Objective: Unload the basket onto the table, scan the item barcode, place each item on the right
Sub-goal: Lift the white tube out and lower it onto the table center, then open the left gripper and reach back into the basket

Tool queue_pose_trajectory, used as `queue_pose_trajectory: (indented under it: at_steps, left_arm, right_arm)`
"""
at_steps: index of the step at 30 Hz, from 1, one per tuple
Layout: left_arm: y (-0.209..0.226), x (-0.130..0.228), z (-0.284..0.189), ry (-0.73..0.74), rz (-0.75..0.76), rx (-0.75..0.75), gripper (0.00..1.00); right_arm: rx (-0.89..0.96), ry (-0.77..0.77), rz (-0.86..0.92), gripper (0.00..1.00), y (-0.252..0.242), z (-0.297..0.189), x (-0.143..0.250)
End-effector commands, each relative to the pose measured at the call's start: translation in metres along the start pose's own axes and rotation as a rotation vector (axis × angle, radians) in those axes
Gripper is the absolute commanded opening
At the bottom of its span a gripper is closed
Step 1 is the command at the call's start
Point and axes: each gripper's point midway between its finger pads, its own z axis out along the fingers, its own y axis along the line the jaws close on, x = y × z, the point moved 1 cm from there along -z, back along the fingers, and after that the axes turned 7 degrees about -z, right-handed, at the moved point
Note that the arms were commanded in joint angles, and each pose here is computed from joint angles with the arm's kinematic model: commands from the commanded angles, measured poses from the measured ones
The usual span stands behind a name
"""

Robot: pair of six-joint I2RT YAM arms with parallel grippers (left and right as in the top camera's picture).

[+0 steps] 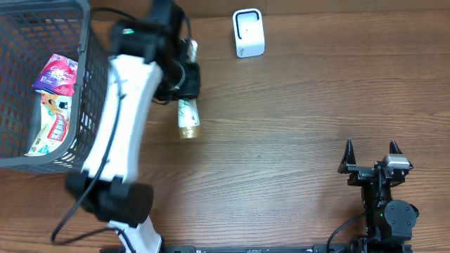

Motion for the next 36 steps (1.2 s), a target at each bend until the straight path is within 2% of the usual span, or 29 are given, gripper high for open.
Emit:
queue_pose_trajectory:
  at_steps: [1, 5, 10, 12, 14, 15, 16, 18, 20, 21, 25, 29, 31, 32, 36]
  left_arm:
    - [0.009, -0.002, 0.075, 0.112, -0.066, -0.052, 0.04]
    - [0.001, -0.003, 0.144, 0.194, -0.074, 0.005, 0.04]
    - [-0.003, -0.006, 0.185, 0.234, -0.070, 0.007, 0.07]
    - [-0.008, -0.003, 0.189, 0.251, -0.066, 0.018, 0.17]
    - [-0.011, -0.003, 0.187, 0.245, -0.059, 0.029, 0.22]
    - [-0.014, -0.003, 0.186, 0.246, -0.048, 0.040, 0.27]
    - [-0.019, -0.003, 0.183, 0.252, -0.022, 0.070, 0.37]
    - [-0.029, -0.003, 0.177, 0.264, 0.005, 0.130, 0.47]
    - [-0.038, -0.003, 0.171, 0.273, 0.021, 0.177, 0.53]
    - [-0.042, -0.004, 0.166, 0.273, 0.031, 0.200, 0.53]
    - [-0.059, -0.022, 0.116, 0.217, 0.067, 0.242, 0.49]
    - [-0.073, -0.044, 0.026, 0.063, 0.117, 0.289, 0.49]
    - [-0.073, -0.051, -0.019, -0.038, 0.127, 0.321, 0.51]
    - [-0.070, -0.061, -0.063, -0.174, 0.138, 0.365, 0.55]
    - [-0.048, -0.063, -0.141, -0.409, 0.117, 0.407, 0.70]
  right_arm:
    - [0.004, -0.001, -0.004, 1.00, 0.000, 0.000, 0.002]
    - [0.004, -0.002, -0.004, 1.00, 0.000, 0.000, 0.002]
    - [0.004, -0.002, -0.004, 1.00, 0.000, 0.000, 0.002]
    - [0.004, -0.002, -0.004, 1.00, 0.000, 0.000, 0.002]
    - [0.004, -0.002, -0.004, 1.00, 0.000, 0.000, 0.002]
    - [0.004, -0.002, -0.004, 1.00, 0.000, 0.000, 0.002]
    - [0.004, -0.001, -0.004, 1.00, 0.000, 0.000, 0.002]
    - [0.004, -0.002, -0.004, 1.00, 0.000, 0.000, 0.002]
    - [0.004, -0.002, -0.004, 1.00, 0.000, 0.000, 0.002]
    - [0.004, -0.002, -0.004, 1.00, 0.000, 0.000, 0.002]
    - [0.004, -0.002, -0.004, 1.00, 0.000, 0.000, 0.002]
    - [0.004, -0.002, -0.004, 1.00, 0.000, 0.000, 0.002]
    - [0.004, -0.002, -0.004, 1.00, 0.000, 0.000, 0.002]
    - [0.004, -0.002, -0.004, 1.00, 0.000, 0.000, 0.002]
    - [0.004, -0.002, -0.004, 1.00, 0.000, 0.000, 0.002]
